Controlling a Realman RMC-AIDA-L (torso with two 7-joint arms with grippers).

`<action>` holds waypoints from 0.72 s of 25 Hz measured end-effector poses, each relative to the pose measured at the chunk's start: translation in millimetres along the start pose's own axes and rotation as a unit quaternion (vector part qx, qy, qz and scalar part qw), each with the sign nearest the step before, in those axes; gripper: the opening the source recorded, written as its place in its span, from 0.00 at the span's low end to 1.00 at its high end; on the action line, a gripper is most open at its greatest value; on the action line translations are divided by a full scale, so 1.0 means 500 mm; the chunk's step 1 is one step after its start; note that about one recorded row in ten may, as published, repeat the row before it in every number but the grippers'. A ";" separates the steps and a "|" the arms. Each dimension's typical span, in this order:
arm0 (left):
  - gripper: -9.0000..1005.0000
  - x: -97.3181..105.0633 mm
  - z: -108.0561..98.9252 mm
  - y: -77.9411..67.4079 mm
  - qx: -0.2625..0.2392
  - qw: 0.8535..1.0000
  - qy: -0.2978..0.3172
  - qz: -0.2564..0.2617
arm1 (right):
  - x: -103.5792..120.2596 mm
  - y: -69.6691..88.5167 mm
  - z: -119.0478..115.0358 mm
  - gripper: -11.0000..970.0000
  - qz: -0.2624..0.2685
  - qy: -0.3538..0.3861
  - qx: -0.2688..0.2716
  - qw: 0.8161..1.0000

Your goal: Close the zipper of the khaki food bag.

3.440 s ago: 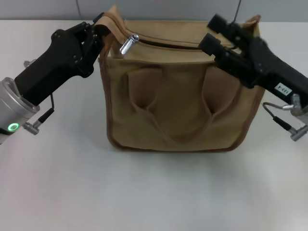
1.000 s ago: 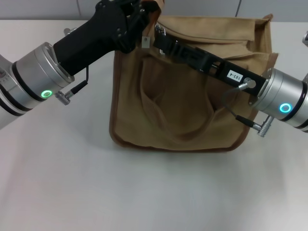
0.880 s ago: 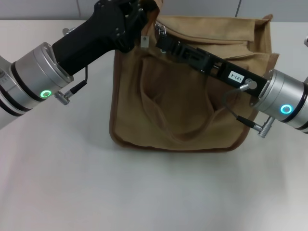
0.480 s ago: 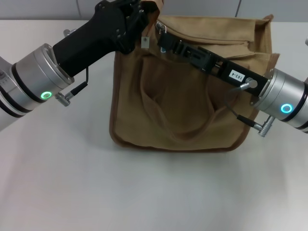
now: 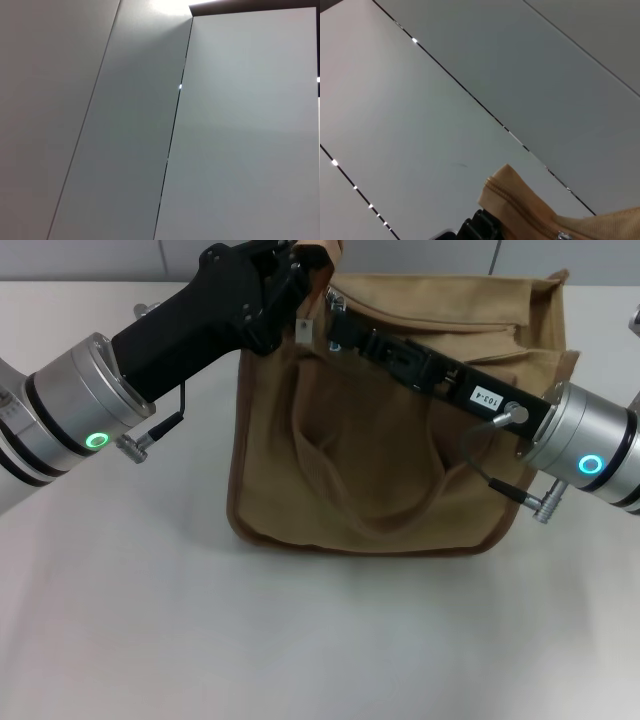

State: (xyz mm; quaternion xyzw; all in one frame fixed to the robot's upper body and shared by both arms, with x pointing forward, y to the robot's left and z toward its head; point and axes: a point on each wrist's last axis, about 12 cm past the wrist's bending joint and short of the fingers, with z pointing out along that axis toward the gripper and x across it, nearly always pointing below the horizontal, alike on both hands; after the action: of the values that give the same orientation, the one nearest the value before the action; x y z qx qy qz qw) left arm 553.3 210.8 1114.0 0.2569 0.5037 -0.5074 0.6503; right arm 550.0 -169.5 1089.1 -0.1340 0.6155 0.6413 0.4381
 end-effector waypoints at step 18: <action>0.04 -0.003 -0.066 0.006 -0.062 0.998 -0.011 0.011 | 0.004 -0.002 -0.043 0.01 -0.022 -0.017 0.015 0.999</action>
State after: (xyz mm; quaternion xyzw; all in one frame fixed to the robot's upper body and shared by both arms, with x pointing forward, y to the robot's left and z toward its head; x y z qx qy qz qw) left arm 542.9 240.2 1102.9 0.2155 0.5240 -0.4711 0.6761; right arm 541.7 -188.5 1082.7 -0.1304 0.6144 0.6243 0.4646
